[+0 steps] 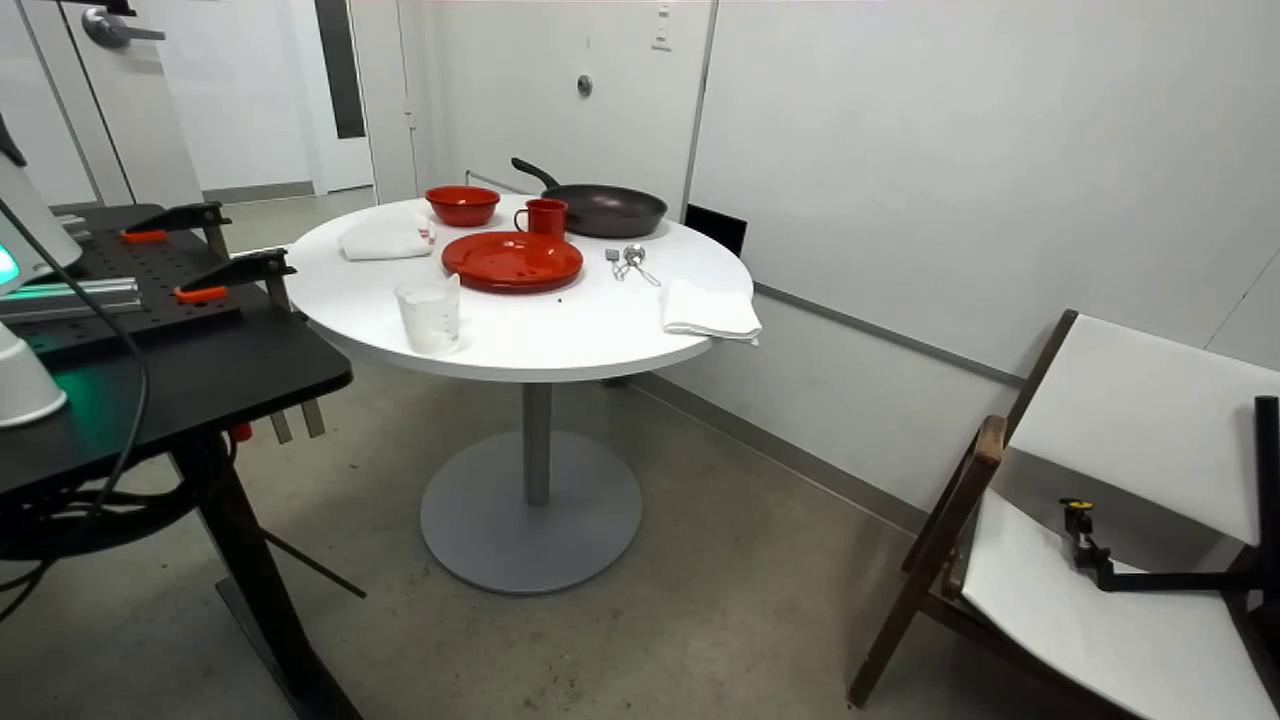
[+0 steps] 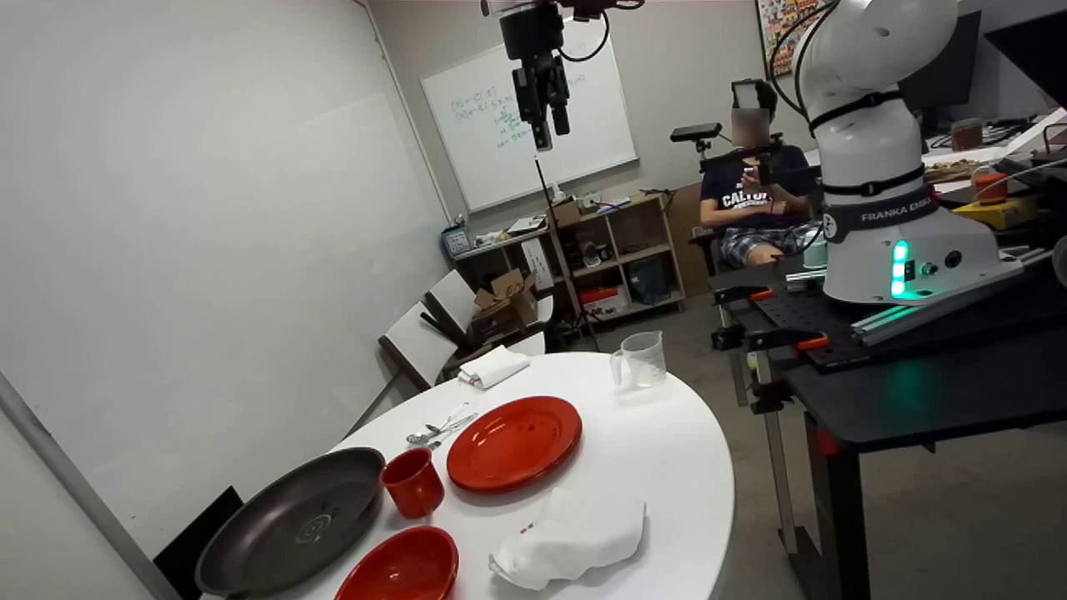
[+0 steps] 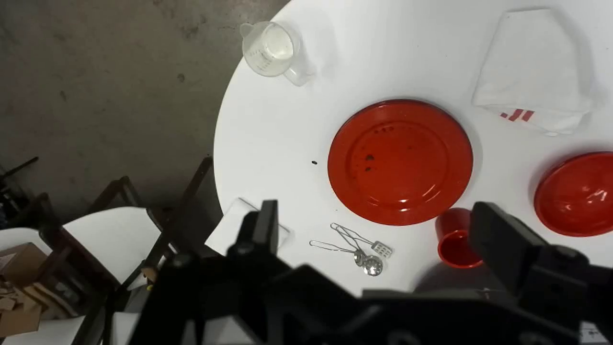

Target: Use the white towel on the left to wipe the red plate, place the towel back on the left side of the table

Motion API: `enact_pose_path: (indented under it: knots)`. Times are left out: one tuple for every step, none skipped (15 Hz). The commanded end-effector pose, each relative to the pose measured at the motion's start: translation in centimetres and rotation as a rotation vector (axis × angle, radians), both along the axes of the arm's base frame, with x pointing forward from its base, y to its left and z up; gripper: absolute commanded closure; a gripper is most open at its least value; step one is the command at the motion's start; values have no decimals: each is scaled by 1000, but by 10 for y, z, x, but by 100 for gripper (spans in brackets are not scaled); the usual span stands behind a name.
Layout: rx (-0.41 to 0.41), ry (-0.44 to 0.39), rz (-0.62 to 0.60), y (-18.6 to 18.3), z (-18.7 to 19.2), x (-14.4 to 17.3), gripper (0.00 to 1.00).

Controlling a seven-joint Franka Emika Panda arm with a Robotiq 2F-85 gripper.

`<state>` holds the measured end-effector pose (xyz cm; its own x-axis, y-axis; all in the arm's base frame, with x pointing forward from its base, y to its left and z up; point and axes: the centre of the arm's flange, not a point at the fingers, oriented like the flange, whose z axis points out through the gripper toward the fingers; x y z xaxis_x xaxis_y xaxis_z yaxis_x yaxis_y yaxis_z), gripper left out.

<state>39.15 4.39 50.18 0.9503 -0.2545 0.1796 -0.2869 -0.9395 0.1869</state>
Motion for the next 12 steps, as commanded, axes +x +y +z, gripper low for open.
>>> enact_pose_path:
  knots:
    - [-93, -22, -21, -11, 2, 4, 0]
    - [-127, -7, -15, -17, 2, 6, 0]
    - [-154, -2, -14, -20, 0, 8, 0]
    - [-156, 11, 19, -18, -4, 11, 0]
    - [-147, 28, 48, -14, -10, 13, 0]
    - [-129, 49, 76, -6, -18, 17, 0]
    - [-109, 60, 98, 1, -25, 20, 0]
    - [-77, 69, 117, 10, -32, 24, 0]
    - [-51, 78, 125, 19, -40, 29, 0]
    - [-30, 81, 133, 28, -49, 35, 0]
    - [-10, 98, 148, 35, -56, 40, 0]
    - [1, 112, 162, 43, -66, 47, 0]
